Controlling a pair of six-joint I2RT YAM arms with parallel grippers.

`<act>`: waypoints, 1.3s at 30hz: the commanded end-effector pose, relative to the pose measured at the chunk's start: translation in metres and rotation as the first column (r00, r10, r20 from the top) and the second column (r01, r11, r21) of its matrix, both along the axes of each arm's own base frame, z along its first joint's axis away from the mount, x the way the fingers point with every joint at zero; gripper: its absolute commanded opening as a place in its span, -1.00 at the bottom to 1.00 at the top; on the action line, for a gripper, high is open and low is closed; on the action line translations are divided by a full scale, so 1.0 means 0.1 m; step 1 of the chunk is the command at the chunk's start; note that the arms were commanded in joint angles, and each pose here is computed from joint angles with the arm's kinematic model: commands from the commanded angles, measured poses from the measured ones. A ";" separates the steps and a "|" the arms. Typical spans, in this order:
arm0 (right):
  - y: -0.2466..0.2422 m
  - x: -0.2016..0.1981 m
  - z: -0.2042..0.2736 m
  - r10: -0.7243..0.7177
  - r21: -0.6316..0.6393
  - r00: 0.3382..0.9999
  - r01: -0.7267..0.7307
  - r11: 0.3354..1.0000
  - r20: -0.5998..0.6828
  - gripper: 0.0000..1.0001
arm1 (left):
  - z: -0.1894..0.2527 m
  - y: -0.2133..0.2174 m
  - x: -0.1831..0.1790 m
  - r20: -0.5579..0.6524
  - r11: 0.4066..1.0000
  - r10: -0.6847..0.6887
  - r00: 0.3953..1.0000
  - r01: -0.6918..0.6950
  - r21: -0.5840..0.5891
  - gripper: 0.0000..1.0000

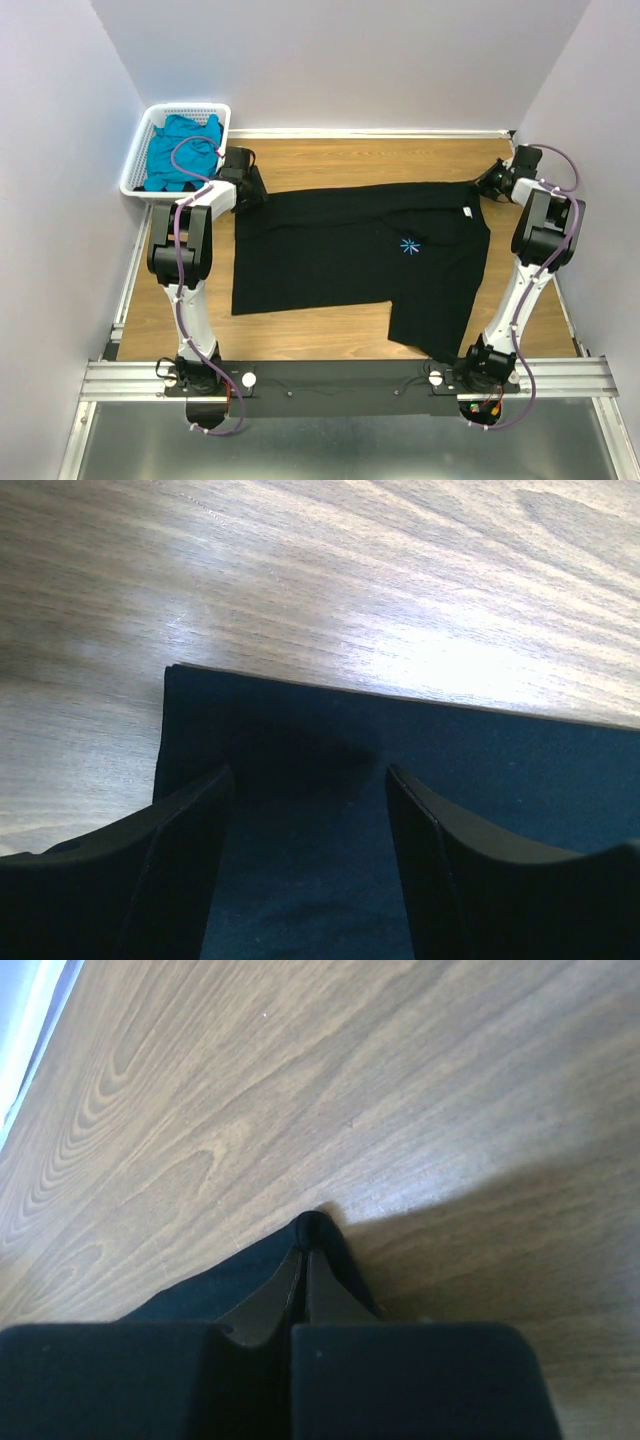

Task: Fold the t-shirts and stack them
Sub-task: Fold the tshirt

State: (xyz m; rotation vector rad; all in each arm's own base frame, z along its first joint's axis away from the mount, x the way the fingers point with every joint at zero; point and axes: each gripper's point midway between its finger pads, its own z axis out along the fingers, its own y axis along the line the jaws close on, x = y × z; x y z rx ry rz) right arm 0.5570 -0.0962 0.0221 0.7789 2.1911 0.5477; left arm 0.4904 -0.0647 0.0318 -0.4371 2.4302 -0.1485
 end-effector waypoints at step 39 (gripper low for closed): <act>2.07 -1.81 0.38 0.507 -0.591 0.782 -0.613 0.524 -0.362 -0.28 | 1.48 0.21 -1.40 0.376 0.964 -0.068 0.924 -0.037 0.265 0.91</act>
